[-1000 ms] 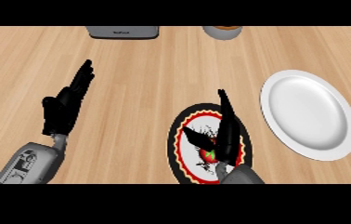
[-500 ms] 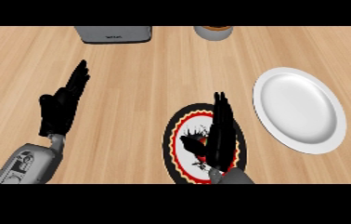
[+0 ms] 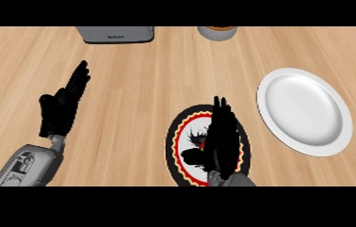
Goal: Pick the tomato from the plate and place it in the plate
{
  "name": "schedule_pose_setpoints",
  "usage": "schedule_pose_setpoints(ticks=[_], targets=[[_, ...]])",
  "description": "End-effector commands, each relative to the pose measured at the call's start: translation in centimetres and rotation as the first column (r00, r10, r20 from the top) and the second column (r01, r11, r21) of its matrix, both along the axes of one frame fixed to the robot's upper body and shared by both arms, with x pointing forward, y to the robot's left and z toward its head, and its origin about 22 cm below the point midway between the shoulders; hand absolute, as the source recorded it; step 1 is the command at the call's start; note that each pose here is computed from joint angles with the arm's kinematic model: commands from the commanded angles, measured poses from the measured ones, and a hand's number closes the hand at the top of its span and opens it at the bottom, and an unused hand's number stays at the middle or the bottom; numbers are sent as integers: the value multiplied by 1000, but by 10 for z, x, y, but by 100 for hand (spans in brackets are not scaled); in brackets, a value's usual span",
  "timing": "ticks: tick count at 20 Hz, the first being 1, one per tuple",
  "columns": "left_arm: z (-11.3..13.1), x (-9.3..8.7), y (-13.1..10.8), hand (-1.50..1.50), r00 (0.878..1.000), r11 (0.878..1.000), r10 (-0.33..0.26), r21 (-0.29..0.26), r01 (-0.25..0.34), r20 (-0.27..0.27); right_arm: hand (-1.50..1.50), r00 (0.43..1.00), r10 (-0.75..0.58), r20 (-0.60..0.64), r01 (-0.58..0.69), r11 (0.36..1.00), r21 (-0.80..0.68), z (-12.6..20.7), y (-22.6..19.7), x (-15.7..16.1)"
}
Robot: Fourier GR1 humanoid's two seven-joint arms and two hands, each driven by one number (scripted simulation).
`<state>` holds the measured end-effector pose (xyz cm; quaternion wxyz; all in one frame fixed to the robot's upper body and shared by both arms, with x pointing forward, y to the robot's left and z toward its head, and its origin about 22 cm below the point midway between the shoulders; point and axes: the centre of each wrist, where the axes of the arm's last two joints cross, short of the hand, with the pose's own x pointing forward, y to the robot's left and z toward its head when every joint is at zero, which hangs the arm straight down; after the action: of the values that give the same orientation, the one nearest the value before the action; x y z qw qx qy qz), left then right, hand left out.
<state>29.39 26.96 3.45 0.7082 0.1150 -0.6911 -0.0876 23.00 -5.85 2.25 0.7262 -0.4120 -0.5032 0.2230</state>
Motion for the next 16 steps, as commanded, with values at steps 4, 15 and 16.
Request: schedule_pose_setpoints(ticks=[4, 15, 16], targets=[[6, 3, 0, 0, 1000, 1000, -10, 1, 10, 18, -150, 971, -114, -212, 104, 993, -58, 58, -5, -12], [2, 5, -18, 0, 999, 999, -40, -4, 41, 34, -150, 918, -121, -378, 90, 991, -99, 19, -16, -4], [3, 6, -23, 0, 1000, 1000, -21, -3, 21, 11, -150, 918, -108, -381, 81, 993, -88, 39, -13, -7]])
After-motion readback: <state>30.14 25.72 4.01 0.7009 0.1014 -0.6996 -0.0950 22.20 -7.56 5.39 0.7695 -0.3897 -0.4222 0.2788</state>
